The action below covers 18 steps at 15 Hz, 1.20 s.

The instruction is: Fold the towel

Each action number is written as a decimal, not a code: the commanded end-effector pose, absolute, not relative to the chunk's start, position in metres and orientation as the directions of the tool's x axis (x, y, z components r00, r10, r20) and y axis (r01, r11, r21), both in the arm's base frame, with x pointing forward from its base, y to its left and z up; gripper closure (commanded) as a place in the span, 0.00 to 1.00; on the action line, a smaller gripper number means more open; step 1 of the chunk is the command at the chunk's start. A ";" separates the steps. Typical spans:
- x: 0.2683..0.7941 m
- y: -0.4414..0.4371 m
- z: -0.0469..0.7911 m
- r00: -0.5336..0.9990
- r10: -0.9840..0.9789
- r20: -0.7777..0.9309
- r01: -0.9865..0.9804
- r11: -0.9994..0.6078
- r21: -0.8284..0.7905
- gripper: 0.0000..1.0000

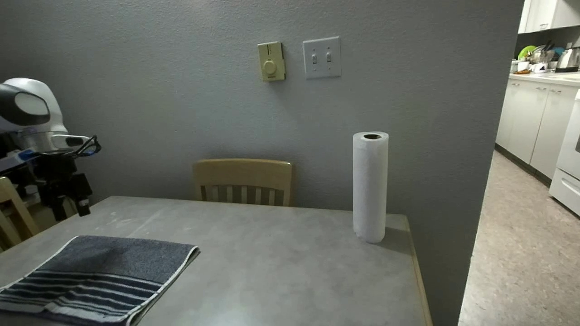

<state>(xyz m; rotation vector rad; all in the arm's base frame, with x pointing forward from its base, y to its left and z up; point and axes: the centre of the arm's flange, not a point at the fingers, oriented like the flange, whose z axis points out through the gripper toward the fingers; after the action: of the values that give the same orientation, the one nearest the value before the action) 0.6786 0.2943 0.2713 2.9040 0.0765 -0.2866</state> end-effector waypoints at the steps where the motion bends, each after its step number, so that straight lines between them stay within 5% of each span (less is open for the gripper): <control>1: 0.683 0.329 0.249 0.986 -0.001 -0.164 0.034 -0.977 0.209 0.00; 18: 0.675 0.392 0.188 0.986 0.078 -0.148 0.110 -0.969 0.223 0.00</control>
<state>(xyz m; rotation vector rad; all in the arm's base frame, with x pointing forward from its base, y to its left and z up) 0.6585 0.3801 0.1998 2.9071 0.0971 -0.1905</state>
